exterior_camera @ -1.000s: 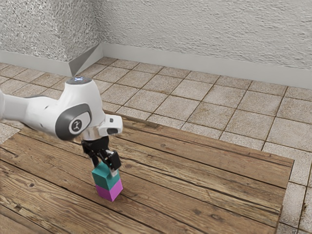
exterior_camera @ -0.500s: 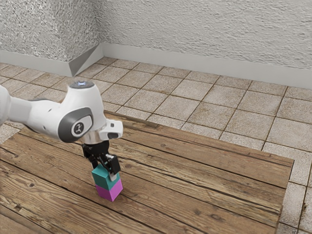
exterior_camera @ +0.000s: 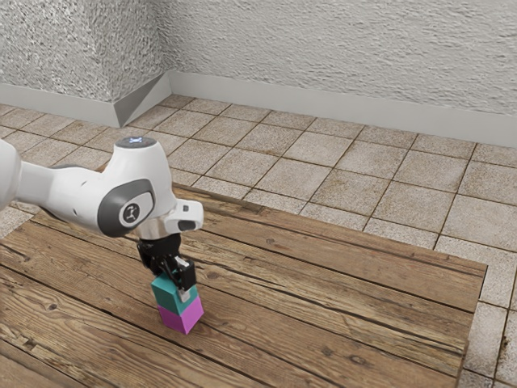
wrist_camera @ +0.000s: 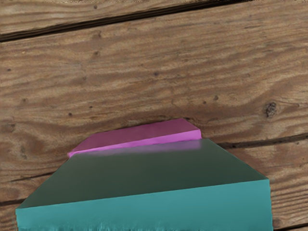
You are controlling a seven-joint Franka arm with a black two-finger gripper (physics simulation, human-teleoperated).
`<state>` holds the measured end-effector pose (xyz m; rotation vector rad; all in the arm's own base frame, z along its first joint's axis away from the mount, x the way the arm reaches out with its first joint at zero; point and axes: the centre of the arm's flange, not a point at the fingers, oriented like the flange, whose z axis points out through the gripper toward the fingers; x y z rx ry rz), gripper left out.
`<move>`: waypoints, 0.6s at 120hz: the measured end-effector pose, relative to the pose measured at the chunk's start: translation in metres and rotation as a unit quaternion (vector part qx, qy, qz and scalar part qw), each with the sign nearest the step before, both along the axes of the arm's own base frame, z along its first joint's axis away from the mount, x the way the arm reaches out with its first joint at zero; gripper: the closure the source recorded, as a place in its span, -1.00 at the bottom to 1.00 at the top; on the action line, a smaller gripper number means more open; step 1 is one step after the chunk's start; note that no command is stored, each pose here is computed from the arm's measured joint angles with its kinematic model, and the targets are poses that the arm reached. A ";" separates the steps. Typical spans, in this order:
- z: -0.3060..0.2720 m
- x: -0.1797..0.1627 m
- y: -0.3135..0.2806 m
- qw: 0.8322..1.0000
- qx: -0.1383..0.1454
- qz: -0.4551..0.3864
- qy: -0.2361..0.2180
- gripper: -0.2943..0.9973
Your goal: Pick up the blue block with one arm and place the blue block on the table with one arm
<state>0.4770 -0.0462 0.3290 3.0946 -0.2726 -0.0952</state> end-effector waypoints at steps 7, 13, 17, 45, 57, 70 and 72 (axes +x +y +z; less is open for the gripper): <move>0.011 0.000 -0.002 1.000 0.006 -0.003 -0.012 -0.02; 0.024 -0.001 -0.013 0.999 0.012 -0.014 -0.027 0.02; 0.034 0.000 -0.027 0.999 0.015 -0.028 -0.037 0.04; 0.019 0.005 -0.087 0.997 0.004 -0.080 -0.024 0.15; 0.004 0.003 -0.100 0.996 0.000 -0.090 -0.010 0.21; -0.001 0.001 -0.113 0.995 -0.001 -0.098 -0.006 0.21; -0.001 0.001 -0.114 0.995 -0.002 -0.099 -0.005 0.16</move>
